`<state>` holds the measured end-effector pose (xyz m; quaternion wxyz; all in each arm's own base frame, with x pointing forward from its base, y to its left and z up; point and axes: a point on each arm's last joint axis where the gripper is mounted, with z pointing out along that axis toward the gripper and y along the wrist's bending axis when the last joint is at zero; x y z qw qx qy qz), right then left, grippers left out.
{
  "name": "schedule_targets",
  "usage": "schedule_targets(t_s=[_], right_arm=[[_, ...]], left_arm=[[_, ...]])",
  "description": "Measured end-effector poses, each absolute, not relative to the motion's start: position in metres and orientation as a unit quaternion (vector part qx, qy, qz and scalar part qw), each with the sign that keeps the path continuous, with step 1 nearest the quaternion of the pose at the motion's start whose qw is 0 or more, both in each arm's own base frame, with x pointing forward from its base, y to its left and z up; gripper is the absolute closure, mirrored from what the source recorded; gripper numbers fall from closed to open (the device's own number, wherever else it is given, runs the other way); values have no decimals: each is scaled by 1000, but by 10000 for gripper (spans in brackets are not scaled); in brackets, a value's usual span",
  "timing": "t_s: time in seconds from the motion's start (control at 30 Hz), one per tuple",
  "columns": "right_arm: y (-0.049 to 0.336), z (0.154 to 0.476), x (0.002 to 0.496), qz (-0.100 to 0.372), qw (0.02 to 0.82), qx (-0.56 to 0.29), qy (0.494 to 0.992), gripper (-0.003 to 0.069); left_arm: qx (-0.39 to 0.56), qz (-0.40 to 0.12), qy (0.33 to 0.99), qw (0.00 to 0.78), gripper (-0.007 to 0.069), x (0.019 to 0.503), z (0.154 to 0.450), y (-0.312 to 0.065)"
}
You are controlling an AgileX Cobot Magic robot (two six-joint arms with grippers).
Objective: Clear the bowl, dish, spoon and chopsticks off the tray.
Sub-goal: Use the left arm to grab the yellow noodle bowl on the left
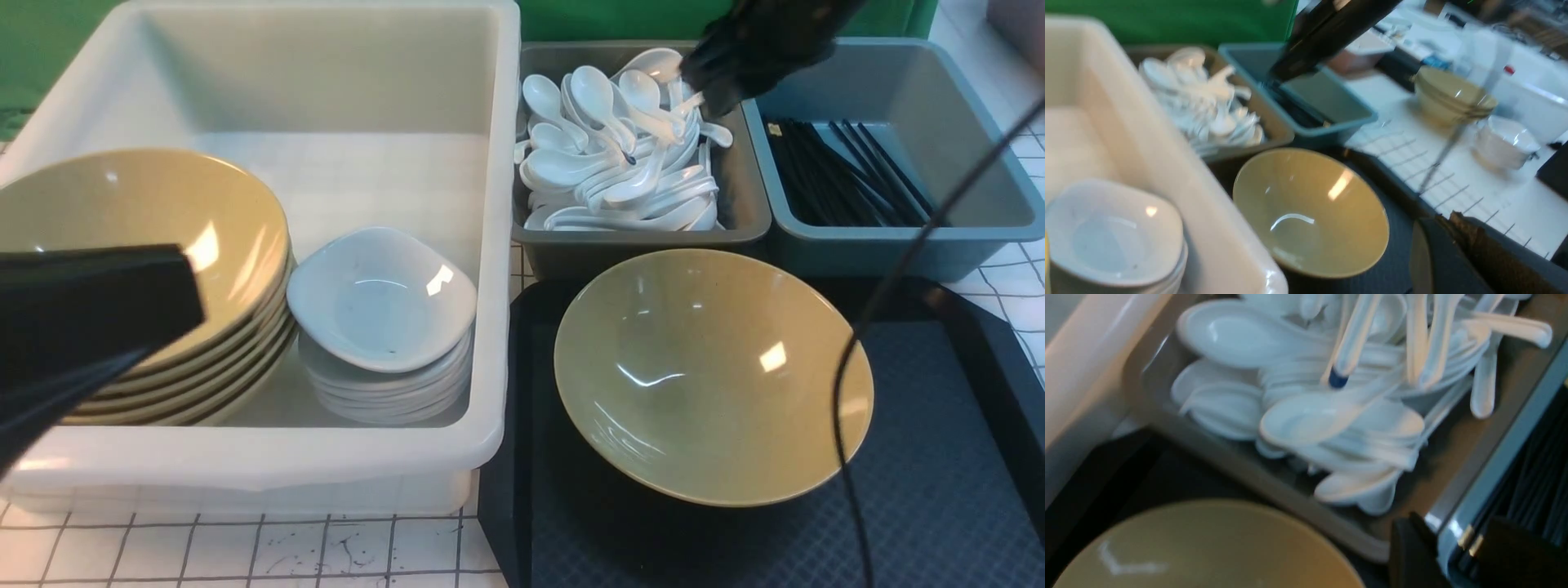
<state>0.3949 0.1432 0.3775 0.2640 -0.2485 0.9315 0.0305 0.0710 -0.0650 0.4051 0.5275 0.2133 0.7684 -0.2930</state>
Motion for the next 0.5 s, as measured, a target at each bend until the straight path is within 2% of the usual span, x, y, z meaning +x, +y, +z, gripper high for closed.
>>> schedule_targets(t_s=[0.07,0.13,0.2,0.3,0.33,0.5], right_arm=[[142,410,365,36,287,-265,920,567],[140,435,336,43,312,-273,909,615],[134,454,302,52,330,-277,901,627],[123,466,265,60,342,-275,897,631],[114,470,233,67,348,-272,895,633],[74,460,138,94,366,-247,892,633]], left_arm=[[210,-292,782,510,626,84,401,-70],[207,-297,792,492,626,96,396,-76],[204,-305,801,473,626,106,392,-82],[207,-313,807,456,626,115,388,-88],[209,-320,813,439,626,123,383,-93],[217,-354,823,387,626,154,366,-114]])
